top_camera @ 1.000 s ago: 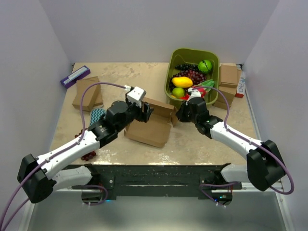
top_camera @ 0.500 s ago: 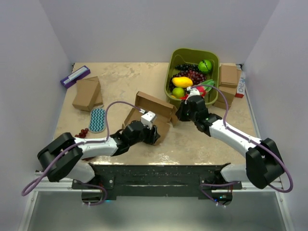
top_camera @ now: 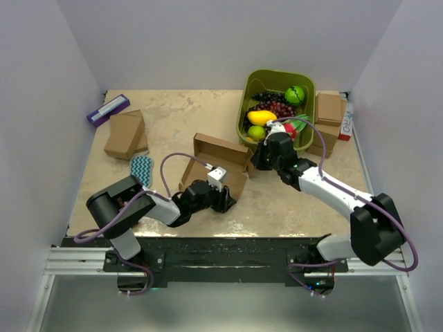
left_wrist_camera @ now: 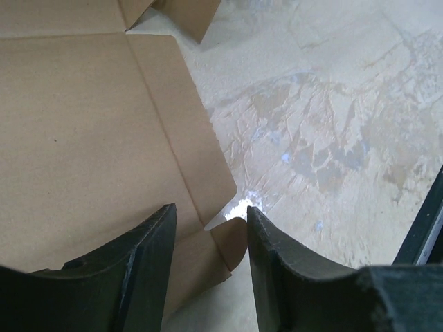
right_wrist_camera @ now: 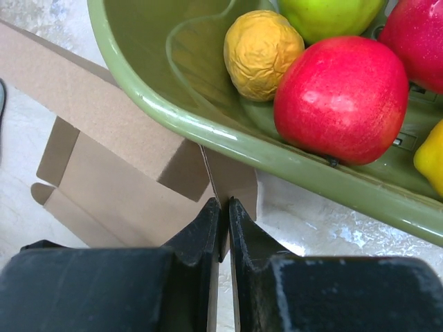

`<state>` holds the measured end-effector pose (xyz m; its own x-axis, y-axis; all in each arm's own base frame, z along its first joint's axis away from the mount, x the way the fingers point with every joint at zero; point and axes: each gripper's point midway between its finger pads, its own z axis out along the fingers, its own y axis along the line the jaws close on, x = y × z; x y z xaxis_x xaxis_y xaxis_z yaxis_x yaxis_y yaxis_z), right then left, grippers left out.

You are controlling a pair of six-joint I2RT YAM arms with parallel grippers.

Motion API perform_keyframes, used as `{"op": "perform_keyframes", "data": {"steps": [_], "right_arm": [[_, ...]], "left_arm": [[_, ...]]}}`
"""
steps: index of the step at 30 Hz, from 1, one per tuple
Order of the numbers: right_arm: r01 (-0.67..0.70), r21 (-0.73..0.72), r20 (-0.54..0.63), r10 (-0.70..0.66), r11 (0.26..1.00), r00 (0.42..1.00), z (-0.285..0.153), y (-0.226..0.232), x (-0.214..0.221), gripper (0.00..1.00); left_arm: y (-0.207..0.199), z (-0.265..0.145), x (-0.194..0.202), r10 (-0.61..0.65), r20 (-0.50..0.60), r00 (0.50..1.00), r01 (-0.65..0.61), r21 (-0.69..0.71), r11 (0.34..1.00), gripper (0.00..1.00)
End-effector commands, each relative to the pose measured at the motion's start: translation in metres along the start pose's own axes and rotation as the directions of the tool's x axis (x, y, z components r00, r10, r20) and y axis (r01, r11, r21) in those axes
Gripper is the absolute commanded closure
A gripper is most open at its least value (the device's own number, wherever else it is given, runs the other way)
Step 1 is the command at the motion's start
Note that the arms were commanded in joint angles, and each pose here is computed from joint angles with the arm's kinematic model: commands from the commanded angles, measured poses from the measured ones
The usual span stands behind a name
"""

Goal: Fold the paper box

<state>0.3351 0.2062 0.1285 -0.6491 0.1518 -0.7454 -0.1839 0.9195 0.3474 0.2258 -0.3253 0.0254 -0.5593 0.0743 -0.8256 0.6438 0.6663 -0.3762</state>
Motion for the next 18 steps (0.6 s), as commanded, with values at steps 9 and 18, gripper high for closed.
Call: {"op": "perform_keyframes", "data": {"steps": [9, 18], "right_arm": [[-0.019, -0.06, 0.003, 0.019, 0.998, 1.0, -0.006, 0.026, -0.028, 0.91], [-0.056, -0.064, -0.026, 0.055, 0.996, 0.998, 0.0, 0.028, -0.017, 0.91]], "left_arm": [[0.007, 0.009, 0.041, -0.035, -0.121, 0.992, 0.031, -0.033, 0.999, 0.51], [0.009, 0.017, 0.047, -0.024, -0.168, 0.986, 0.009, -0.085, 0.996, 0.52]]}}
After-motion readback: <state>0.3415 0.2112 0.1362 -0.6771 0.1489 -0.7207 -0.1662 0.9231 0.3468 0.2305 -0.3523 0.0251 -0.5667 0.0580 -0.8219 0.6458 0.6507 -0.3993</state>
